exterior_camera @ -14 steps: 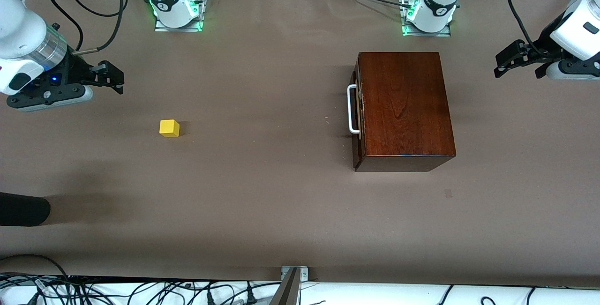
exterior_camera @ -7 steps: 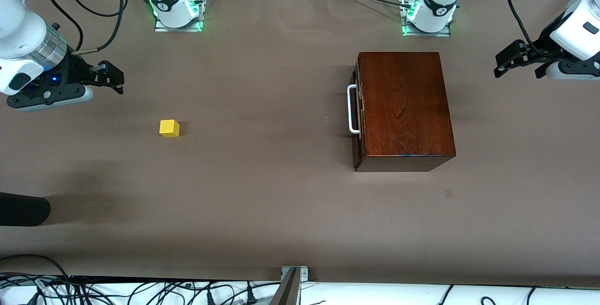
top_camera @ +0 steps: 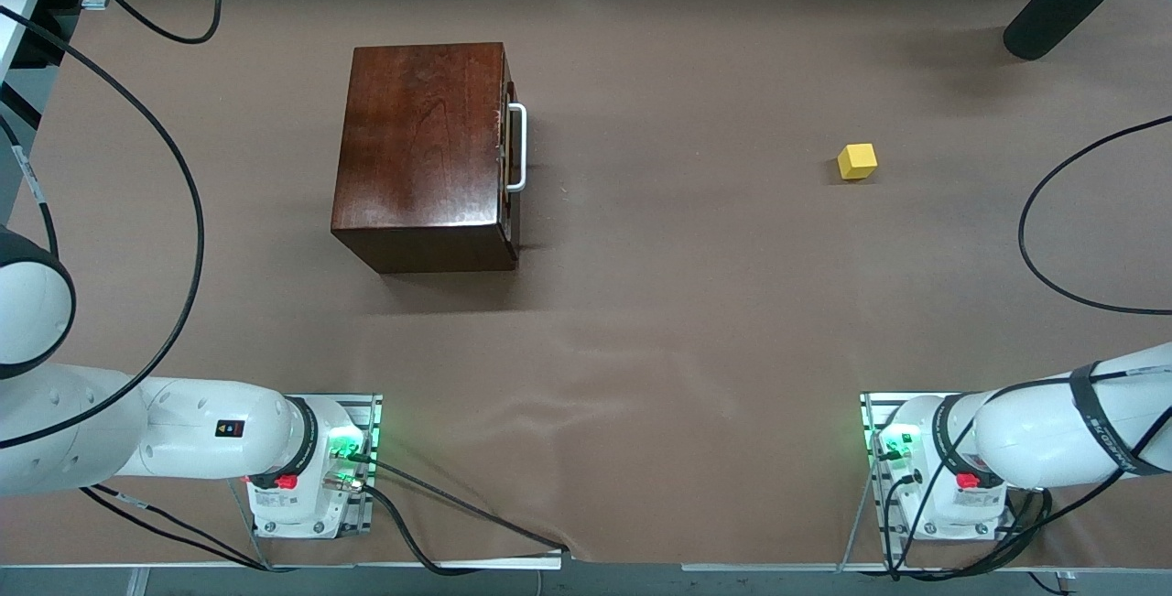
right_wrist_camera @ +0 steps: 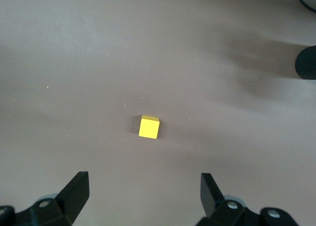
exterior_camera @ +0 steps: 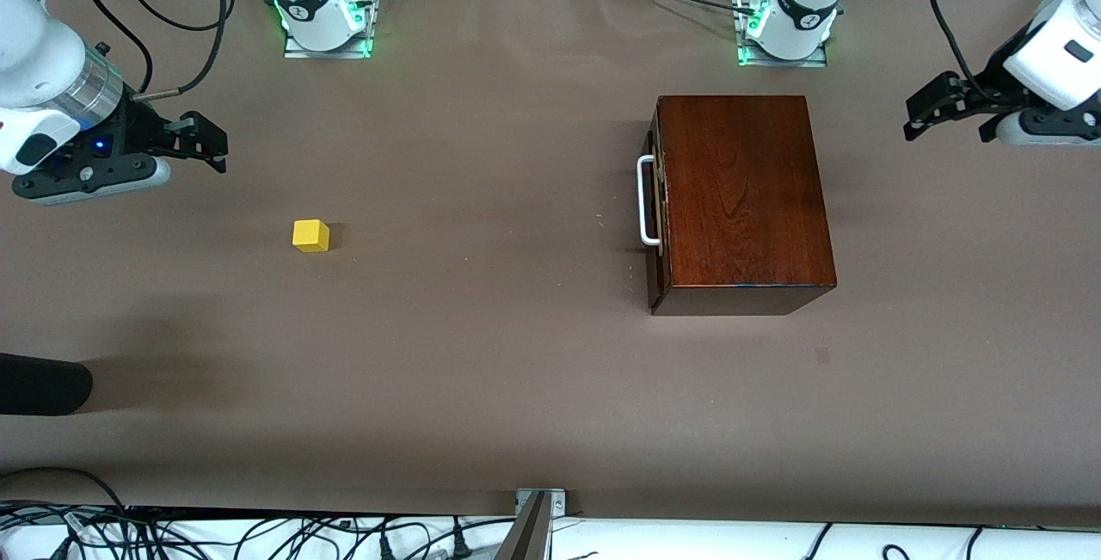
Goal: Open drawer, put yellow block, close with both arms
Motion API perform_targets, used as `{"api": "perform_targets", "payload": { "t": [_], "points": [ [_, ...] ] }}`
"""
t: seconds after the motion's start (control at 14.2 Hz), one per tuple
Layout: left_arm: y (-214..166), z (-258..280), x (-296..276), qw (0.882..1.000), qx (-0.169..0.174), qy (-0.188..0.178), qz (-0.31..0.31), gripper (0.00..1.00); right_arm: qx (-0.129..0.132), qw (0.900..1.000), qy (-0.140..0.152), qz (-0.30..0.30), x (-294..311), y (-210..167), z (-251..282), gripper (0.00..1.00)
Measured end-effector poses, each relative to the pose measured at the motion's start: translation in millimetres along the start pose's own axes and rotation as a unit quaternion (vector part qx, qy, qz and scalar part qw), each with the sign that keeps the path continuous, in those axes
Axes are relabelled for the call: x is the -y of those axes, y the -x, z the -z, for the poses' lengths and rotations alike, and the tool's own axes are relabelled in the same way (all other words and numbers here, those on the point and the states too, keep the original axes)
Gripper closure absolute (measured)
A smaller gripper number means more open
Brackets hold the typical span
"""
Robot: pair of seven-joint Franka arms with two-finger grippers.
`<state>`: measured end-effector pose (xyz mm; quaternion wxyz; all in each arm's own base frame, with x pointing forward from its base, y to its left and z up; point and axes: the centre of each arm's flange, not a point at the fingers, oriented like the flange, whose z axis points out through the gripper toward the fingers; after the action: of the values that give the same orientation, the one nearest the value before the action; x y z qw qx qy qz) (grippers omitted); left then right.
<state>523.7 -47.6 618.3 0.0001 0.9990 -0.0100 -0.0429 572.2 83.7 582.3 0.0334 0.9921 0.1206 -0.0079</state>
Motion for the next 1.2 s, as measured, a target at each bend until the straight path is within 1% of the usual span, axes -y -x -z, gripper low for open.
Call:
{"api": "perform_targets", "payload": {
  "t": [0.14,0.21,0.35,0.49,0.63,0.91,1.06,1.2],
  "points": [
    [7.0,-18.2,-37.4,0.998,0.052,-0.009,-0.035,0.0,0.0,1.0,0.0,0.0,-0.5,0.0,-0.1,0.0],
    [8.7,-27.9,-61.1,0.996,0.07,-0.015,-0.055,0.0,0.0,1.0,0.0,-0.001,-0.8,0.1,-0.1,0.0],
    [8.7,-46.6,-104.1,0.992,0.089,-0.023,-0.082,0.0,0.0,1.0,0.0,-0.001,-1.1,0.1,-0.1,0.0],
    [6.3,-60.4,-137.6,0.993,0.093,-0.028,-0.073,0.0,0.0,1.0,0.0,-0.001,-1.1,0.1,-0.2,0.0],
    [2.0,-71.7,-174.4,0.995,0.087,-0.027,-0.049,0.0,0.0,1.0,0.0,-0.001,-1.2,0.1,-0.2,0.0],
    [-6.8,-105.5,-251.8,0.997,0.074,-0.011,0.011,0.0,0.0,1.0,0.0,-0.001,-1.2,0.1,-0.2,0.0],
    [-10.4,-129.2,-284.5,0.997,0.07,-0.001,0.031,0.0,0.0,1.0,0.0,-0.001,-1.3,0.1,-0.2,0.0],
    [-14.1,-153.4,-301.9,0.996,0.076,-0.002,0.036,0.0,0.0,1.0,0.0,-0.001,-1.2,0.1,-0.2,0.0]
  ]
}}
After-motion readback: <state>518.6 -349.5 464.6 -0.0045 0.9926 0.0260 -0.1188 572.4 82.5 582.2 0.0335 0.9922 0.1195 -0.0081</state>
